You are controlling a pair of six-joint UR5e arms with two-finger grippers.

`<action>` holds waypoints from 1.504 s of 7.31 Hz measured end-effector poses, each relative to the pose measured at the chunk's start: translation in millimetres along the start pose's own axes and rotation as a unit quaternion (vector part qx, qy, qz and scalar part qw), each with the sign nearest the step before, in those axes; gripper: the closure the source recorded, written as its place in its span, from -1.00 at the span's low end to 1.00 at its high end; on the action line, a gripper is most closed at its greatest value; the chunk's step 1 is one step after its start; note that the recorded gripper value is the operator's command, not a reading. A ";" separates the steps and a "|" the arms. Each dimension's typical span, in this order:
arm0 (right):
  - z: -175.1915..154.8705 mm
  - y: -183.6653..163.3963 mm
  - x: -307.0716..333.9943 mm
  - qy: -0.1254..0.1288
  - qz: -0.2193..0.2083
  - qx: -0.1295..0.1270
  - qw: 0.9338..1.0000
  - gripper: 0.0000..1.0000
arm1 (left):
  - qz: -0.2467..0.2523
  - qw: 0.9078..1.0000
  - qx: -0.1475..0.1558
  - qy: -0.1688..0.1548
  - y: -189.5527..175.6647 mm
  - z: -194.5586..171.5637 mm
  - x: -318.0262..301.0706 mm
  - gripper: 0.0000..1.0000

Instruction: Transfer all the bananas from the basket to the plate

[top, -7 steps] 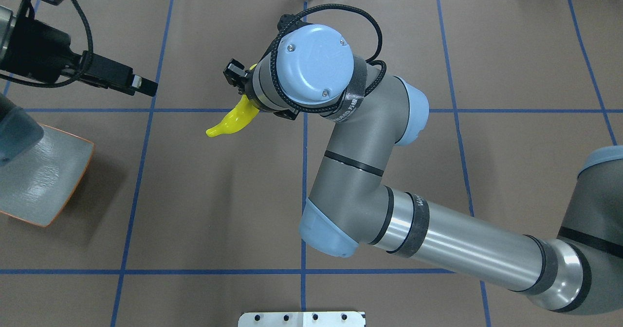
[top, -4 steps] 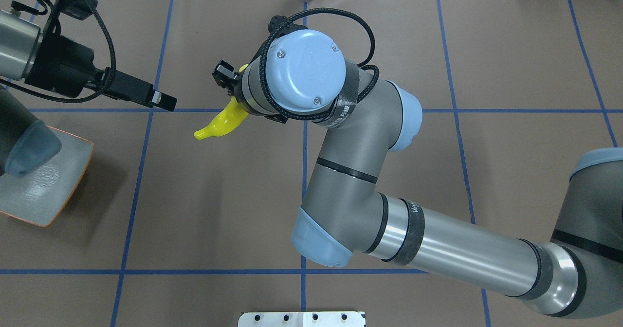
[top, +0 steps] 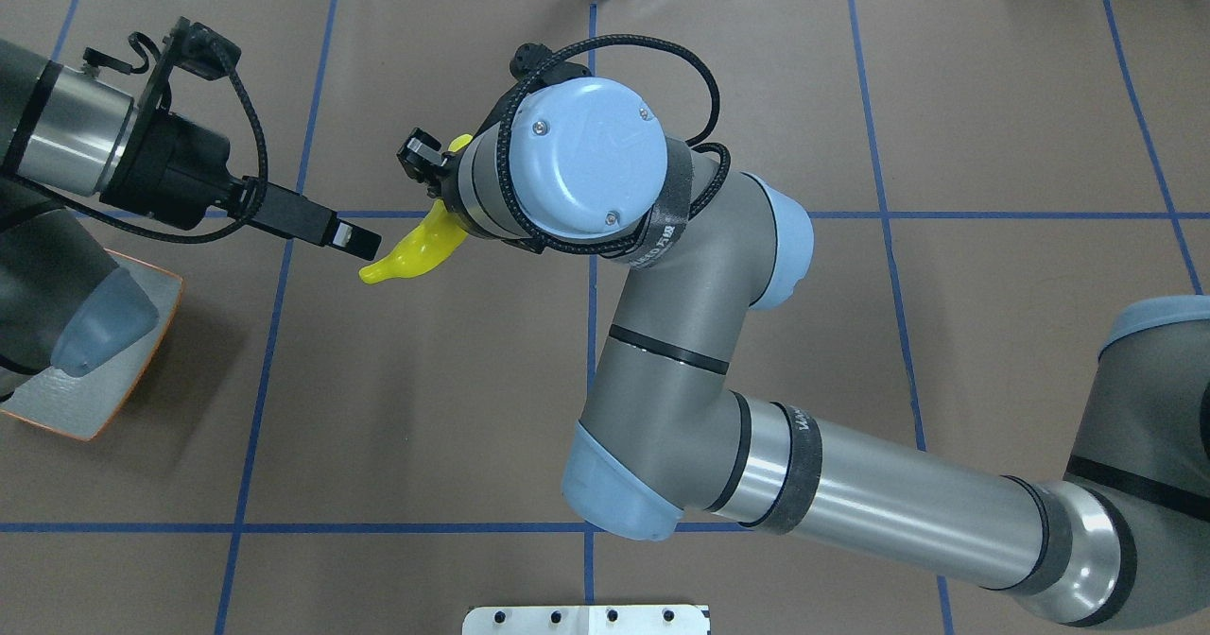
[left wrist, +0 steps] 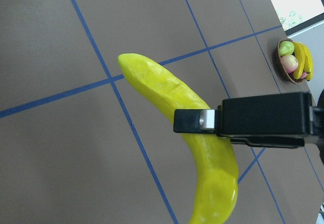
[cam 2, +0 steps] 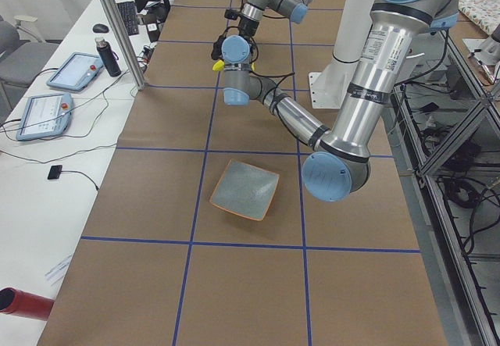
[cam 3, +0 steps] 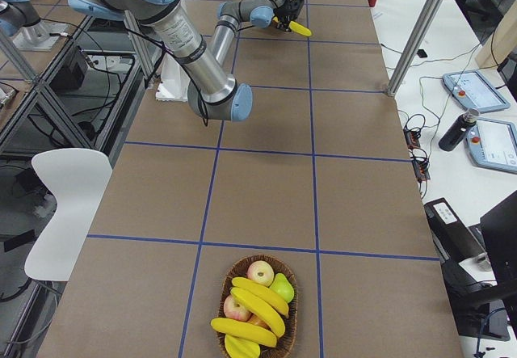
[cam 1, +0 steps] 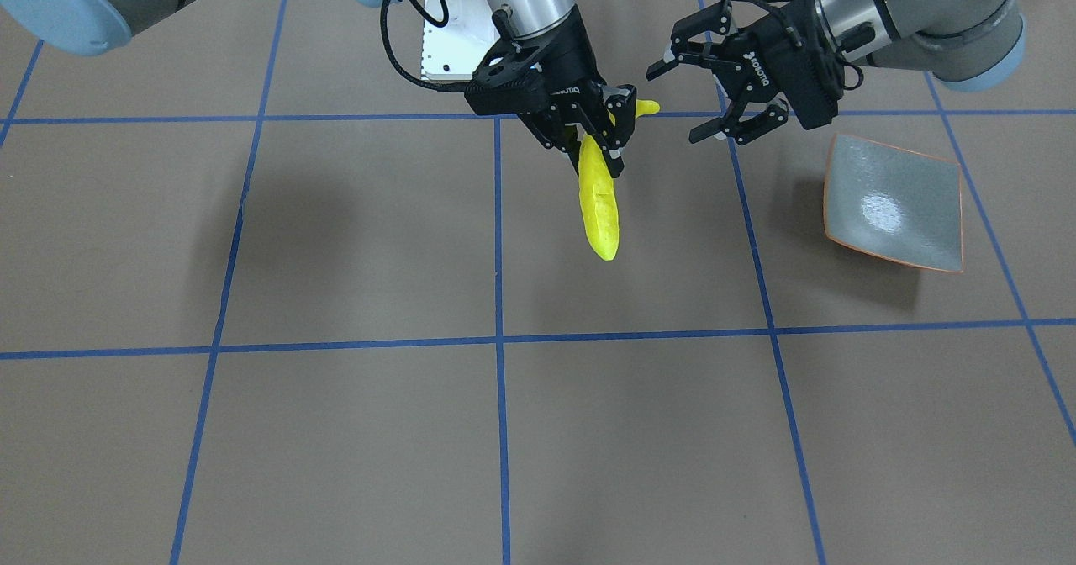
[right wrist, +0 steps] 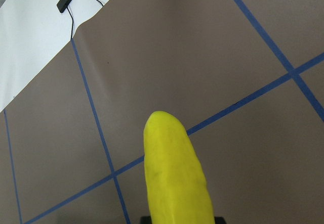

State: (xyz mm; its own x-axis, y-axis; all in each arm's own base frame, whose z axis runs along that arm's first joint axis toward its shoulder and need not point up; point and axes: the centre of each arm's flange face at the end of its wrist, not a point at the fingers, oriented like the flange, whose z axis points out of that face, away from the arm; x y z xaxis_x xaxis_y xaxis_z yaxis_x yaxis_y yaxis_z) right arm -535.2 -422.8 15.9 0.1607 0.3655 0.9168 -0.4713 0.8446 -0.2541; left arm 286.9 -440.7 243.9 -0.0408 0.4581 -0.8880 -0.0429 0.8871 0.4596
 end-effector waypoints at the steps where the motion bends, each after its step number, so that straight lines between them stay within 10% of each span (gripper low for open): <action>1: -0.5 3.8 -0.3 -0.005 -0.001 -0.004 1.000 1.00 | 0.005 1.000 -0.005 0.007 4.3 6.4 4.1 -1.00; 11: -7.8 26.8 -0.5 -0.017 -0.013 -0.023 1.000 1.00 | 0.029 0.999 -0.018 0.035 17.7 24.5 14.9 -0.51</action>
State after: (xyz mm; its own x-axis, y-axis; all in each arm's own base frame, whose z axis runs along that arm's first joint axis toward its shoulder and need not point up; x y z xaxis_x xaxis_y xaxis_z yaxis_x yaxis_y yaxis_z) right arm -541.2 -397.3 6.2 0.1431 0.3304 0.9329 -0.4276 0.8707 -0.2428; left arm 309.9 -416.8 238.4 -0.1133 0.5022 -0.8573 -0.0750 0.8560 0.5114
